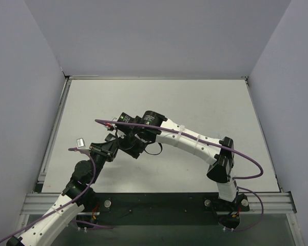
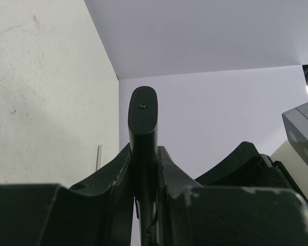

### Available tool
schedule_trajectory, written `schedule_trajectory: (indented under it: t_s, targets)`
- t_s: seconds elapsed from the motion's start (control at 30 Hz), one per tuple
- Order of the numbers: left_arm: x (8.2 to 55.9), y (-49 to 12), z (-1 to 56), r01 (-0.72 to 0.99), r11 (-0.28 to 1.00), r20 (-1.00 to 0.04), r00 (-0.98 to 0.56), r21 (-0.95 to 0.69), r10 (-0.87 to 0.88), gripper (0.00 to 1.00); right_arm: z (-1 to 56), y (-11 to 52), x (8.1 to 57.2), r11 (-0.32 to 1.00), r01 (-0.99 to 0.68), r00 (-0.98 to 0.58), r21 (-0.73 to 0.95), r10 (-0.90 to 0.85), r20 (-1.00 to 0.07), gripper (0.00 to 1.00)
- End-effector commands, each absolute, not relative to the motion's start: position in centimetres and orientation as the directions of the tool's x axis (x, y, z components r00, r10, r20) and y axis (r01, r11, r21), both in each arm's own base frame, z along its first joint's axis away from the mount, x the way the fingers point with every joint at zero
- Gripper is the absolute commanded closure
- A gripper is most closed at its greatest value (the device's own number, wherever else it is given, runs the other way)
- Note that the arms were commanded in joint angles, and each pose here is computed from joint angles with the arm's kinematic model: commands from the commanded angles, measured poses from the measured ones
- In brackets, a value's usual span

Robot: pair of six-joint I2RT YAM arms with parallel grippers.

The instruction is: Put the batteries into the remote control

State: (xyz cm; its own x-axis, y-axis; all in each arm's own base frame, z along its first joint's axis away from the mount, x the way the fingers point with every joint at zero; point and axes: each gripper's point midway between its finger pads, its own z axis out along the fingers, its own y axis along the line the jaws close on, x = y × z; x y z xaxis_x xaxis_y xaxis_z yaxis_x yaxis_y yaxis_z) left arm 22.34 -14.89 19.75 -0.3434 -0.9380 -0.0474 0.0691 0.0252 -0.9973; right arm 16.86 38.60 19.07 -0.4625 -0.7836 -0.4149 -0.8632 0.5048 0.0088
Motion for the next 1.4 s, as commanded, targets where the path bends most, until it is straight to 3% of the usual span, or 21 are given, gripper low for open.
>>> schedule_trajectory:
  t_s: [0.0, 1.37]
  targets:
    - [22.42, -14.7, 17.5, 0.034, 0.021, -0.032, -0.332, -0.999, -0.943, 1.0, 18.82, 38.03, 16.89, 0.524, -0.851, -0.483, -0.008, -0.79, -0.377, 0.73]
    - [22.29, -14.45, 17.92, 0.035, -0.008, -0.003, -0.319, -0.999, -0.948, 1.0, 18.1, 37.85, 16.81, 0.527, -0.85, -0.492, -0.009, -0.8, -0.343, 0.55]
